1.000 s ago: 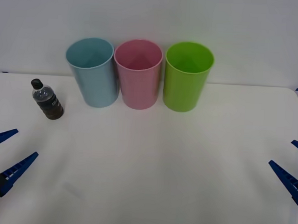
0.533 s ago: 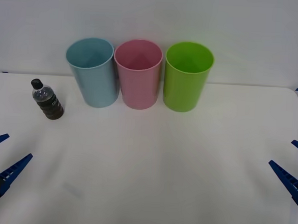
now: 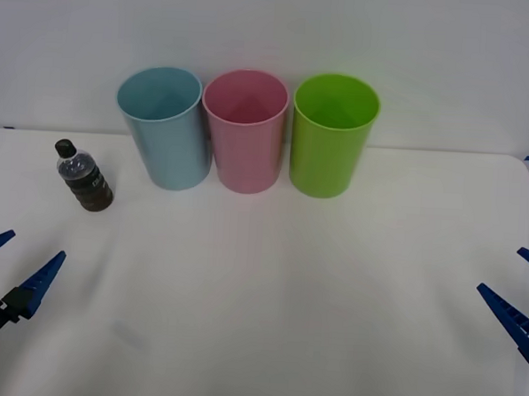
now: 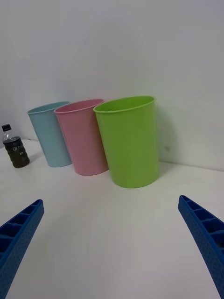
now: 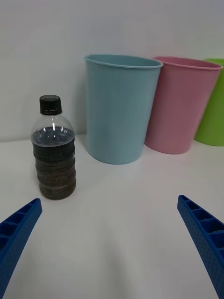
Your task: Grasp the object on the table and drop it into the matching bin: aluminum can to the light blue bin, PET bottle to the pink bin.
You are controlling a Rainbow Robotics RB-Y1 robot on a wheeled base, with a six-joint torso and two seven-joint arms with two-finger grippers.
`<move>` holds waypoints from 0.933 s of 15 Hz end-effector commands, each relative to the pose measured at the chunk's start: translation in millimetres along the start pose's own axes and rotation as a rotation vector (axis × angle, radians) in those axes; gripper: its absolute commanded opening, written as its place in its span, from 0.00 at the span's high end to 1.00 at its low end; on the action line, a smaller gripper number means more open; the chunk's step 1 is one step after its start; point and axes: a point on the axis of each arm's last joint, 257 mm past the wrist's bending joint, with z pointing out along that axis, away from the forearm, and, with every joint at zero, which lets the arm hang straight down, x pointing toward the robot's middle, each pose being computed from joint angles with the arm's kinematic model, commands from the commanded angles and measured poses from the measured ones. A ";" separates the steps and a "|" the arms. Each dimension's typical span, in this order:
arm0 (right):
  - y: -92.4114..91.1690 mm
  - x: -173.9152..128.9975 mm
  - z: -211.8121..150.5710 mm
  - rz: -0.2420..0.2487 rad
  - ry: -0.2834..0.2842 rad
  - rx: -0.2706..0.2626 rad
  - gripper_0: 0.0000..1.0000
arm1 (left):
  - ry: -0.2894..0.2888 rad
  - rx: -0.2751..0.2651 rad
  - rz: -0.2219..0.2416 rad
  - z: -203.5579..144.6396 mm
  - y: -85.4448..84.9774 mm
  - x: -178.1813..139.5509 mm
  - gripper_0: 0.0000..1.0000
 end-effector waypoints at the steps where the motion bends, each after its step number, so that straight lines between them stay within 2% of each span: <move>1: 0.0 0.0 0.0 0.000 0.000 0.000 0.00 | -0.002 -0.060 -0.015 17.4 3.4 7.0 0.00; 8: 0.0 0.0 0.0 0.000 0.000 0.000 0.00 | 0.013 -0.224 0.005 52.4 15.9 22.2 0.00; 10: 0.0 0.0 0.0 0.000 0.000 0.000 0.00 | 0.025 -0.248 -0.010 64.4 16.9 31.4 0.00; 14: 0.0 0.0 0.0 0.000 0.000 0.000 0.00 | 0.051 -0.257 -0.038 91.4 26.7 49.4 0.00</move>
